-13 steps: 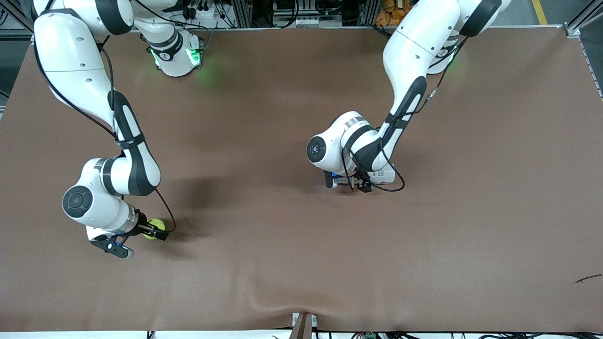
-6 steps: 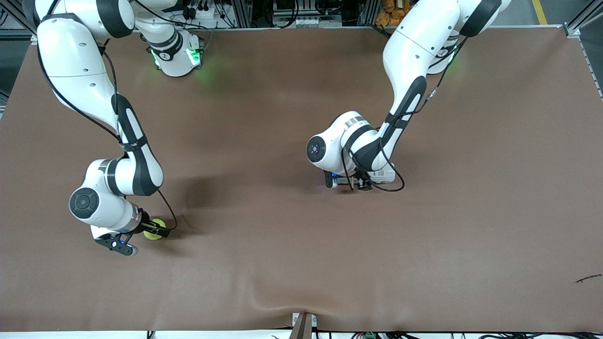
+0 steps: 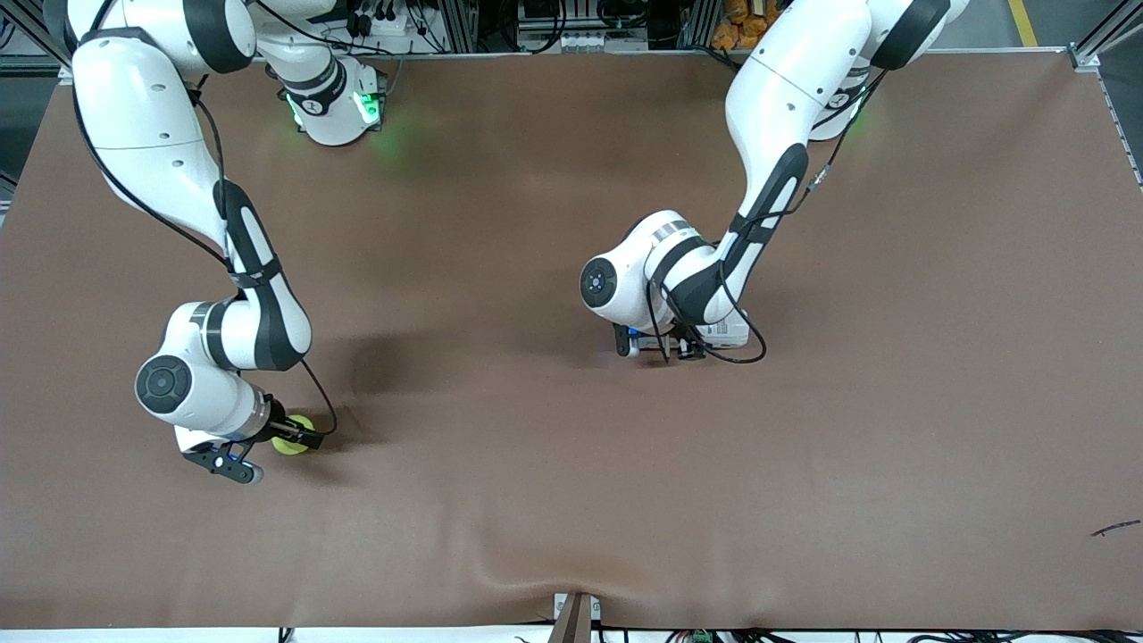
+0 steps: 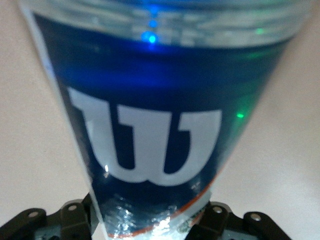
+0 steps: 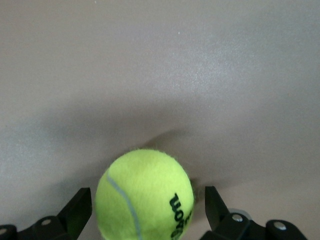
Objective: Insert tennis ball vertically with right arm
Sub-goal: 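Lift the can upright with the left gripper, open end up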
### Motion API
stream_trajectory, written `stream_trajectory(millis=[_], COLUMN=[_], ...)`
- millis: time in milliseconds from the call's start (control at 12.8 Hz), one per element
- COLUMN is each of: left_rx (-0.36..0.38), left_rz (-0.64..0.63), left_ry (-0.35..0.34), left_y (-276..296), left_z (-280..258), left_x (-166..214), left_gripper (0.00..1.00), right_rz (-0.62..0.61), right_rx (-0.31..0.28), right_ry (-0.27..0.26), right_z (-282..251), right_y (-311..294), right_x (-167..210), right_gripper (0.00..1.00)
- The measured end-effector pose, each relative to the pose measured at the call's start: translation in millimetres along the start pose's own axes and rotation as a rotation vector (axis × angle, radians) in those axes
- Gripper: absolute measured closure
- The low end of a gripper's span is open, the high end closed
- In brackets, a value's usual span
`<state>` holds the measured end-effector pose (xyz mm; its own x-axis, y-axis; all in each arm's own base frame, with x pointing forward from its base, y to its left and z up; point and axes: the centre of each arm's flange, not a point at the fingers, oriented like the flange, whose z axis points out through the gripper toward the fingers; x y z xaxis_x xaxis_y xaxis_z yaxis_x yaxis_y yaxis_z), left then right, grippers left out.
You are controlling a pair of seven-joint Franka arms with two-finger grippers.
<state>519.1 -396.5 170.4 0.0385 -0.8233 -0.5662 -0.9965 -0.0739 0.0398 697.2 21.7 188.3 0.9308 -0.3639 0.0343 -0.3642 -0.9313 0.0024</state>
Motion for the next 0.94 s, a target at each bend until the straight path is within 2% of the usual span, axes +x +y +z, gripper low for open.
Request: stream_trajectory(millis=[78,234,390,546,624,702,780,936], left_rx=[0.003,0.004,0.014,0.053,0.08,0.106,0.132,0.177], left_rz=[-0.009,-0.052,-0.092,-0.142,-0.181,-0.226,-0.262,-0.312], left_ry=[0.012,0.087,0.195,0.335,0.41,0.481,0.546,0.666], left_y=[-1.4,-6.5,-15.7,-25.5,-29.9,-33.3,-36.6,-44.9], left_z=[-4.5,-32.7,-72.0,-104.8,-117.5,-127.9,-136.8,-152.5], left_x=[0.4,3.4,2.0,0.6,2.2,4.9,7.1,6.7], left_gripper=[0.26,0.26,0.26,0.25,0.25,0.25,0.25,0.25], right_rz=[0.002,0.004,0.005,0.005,0.005,0.005,0.005,0.005], right_rx=[0.0,0.002,0.005,0.005,0.006,0.006,0.006,0.007], right_ry=[0.003,0.011,0.019,0.021,0.021,0.021,0.021,0.025], right_z=[1.4,1.9,1.2,1.1,1.1,1.2,1.2,0.2], right_y=[1.1,2.8,2.8,2.7,2.7,2.7,2.8,2.7], right_x=[0.5,1.9,2.8,3.0,3.0,3.0,3.0,3.8], right_gripper=[0.0,0.0,0.0,0.0,0.07,0.17,0.18,0.32])
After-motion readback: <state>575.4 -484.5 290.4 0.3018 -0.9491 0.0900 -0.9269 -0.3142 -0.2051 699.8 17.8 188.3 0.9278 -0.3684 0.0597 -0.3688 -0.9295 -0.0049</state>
